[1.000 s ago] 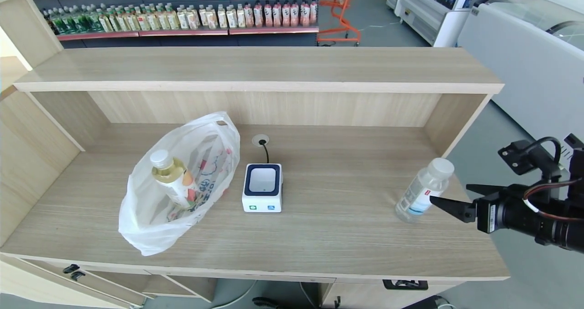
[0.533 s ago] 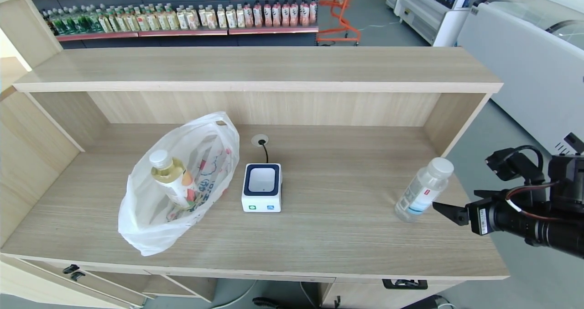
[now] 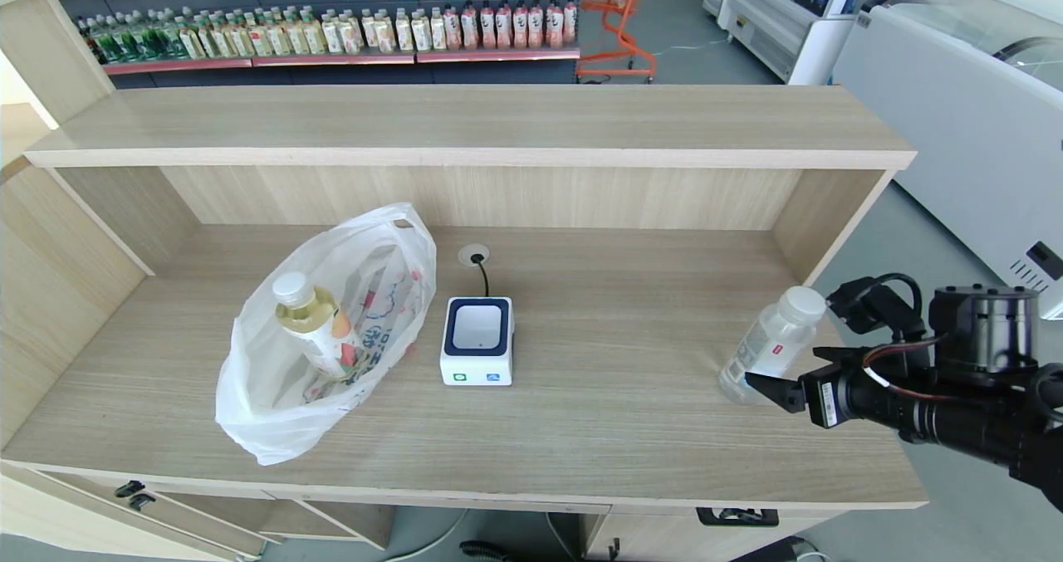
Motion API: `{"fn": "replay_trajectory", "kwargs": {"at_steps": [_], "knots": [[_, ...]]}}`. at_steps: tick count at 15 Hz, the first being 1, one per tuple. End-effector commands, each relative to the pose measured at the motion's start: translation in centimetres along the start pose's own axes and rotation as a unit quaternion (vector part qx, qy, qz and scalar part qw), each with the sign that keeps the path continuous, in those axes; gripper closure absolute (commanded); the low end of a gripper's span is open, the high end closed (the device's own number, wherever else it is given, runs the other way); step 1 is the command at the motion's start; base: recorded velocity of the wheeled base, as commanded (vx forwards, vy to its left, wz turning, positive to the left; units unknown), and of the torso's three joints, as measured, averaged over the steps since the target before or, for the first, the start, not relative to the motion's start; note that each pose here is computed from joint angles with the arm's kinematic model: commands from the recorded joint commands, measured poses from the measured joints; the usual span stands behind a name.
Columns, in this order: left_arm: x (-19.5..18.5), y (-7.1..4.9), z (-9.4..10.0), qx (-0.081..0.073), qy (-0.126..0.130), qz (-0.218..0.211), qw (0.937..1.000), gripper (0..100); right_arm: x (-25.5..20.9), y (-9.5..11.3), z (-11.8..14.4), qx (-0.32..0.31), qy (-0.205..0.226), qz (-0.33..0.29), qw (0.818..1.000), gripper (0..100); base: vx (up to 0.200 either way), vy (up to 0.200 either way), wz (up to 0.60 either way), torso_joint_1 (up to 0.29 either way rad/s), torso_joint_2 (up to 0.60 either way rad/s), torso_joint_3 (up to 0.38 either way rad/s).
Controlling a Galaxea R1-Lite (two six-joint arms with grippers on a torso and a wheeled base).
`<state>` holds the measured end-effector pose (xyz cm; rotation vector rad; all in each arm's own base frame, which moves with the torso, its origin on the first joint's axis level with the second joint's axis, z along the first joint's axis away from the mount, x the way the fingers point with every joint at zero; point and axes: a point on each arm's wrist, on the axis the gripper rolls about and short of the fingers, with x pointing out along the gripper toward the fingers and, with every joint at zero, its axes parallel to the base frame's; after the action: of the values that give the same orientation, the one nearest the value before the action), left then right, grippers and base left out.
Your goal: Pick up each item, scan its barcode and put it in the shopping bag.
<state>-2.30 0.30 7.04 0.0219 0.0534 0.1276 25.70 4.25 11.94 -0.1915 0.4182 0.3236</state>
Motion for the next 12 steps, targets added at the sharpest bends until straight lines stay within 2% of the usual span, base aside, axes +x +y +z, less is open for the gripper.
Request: {"fn": "replay_trajectory", "kwargs": {"at_steps": [1, 4, 10, 12], "knots": [[0.0, 0.0, 0.0, 0.000, 0.000, 0.000, 1.0000, 0, 1.3, 0.8, -0.5, -0.008, 0.002, 0.014, 1.000, 0, 0.000, 0.000, 0.00, 0.000, 0.00, 0.000], [0.0, 0.0, 0.0, 0.000, 0.000, 0.000, 1.0000, 0, 2.4, 0.9, -0.6, -0.048, -0.019, 0.011, 0.999, 0, 0.000, 0.000, 0.00, 0.000, 0.00, 0.000], [0.0, 0.0, 0.0, 0.000, 0.000, 0.000, 1.0000, 0, 3.5, 1.1, -0.8, -0.054, -0.033, 0.013, 0.998, 0, 0.000, 0.000, 0.00, 0.000, 0.00, 0.000], [0.0, 0.0, 0.0, 0.000, 0.000, 0.000, 1.0000, 0, 4.0, 1.0, -0.4, -0.057, -0.056, 0.008, 0.997, 0, 0.000, 0.000, 0.00, 0.000, 0.00, 0.000]]}}
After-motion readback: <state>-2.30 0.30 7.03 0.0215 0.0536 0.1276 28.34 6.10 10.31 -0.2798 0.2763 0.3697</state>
